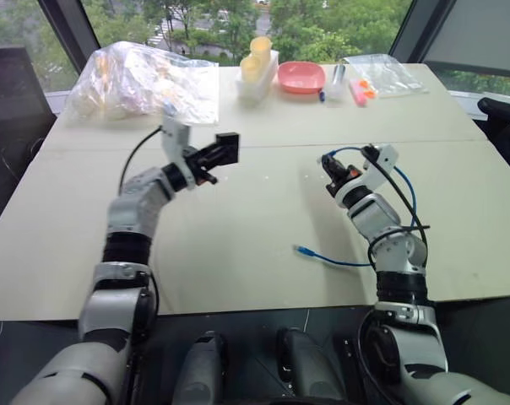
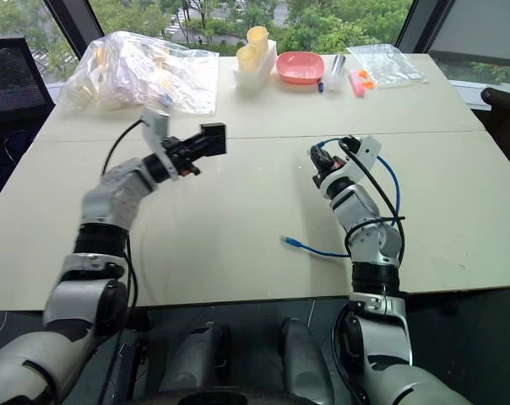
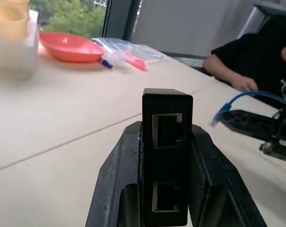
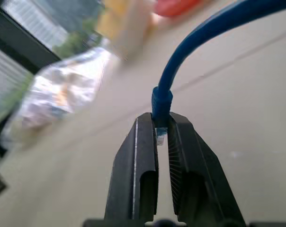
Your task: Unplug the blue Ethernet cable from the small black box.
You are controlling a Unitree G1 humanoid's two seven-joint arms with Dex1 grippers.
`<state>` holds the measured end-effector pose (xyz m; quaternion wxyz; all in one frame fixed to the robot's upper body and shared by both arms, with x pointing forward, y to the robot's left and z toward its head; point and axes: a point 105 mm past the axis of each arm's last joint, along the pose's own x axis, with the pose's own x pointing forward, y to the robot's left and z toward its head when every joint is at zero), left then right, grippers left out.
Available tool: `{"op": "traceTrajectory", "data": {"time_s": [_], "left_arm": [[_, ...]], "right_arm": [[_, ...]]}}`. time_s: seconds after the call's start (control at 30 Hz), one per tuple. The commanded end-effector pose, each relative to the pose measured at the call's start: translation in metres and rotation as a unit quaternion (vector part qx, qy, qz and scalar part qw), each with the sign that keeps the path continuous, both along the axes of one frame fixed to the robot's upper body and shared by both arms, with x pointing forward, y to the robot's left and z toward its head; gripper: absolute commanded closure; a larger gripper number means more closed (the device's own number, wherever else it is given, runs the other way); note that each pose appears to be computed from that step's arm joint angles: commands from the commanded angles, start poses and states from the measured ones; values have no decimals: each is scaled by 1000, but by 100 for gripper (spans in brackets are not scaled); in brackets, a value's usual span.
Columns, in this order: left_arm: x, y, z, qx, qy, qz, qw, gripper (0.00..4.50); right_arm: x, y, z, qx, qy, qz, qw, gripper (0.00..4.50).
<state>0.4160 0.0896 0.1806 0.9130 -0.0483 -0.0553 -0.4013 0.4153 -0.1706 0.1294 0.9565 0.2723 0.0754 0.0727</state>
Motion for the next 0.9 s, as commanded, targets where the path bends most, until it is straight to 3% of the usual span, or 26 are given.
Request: {"op": "traceTrajectory", "data": {"time_s": [0.03,0.17,0.27,0.4,0.57,0.63,0.8,0.9], "left_arm": [[5,-20,9,44,-77,26,996,397],[5,-41,-1,62,-101,32,993,397],[8,-54,-8,60,-102,44,992,397],[7,-67,-21,66,-98,47,992,397],[9,-68,-43,89,-80,60,991,397],[8,-68,-46,94,-80,59,991,295],[7,-60,-47,90,-77,61,991,116],[4,-43,-27,68,-94,65,991,116]], "right_arm": [[10,-18,5,-56,11,-24,998,362],[10,-15,9,-97,4,3,995,175],[-4,0,10,-129,-7,56,990,24],[-34,29,14,-144,-38,137,979,24],[-50,35,20,-123,-65,142,980,24],[-50,32,20,-124,-67,133,981,18],[-54,28,20,-119,-78,122,982,18],[-61,27,20,-120,-86,127,981,18]]}}
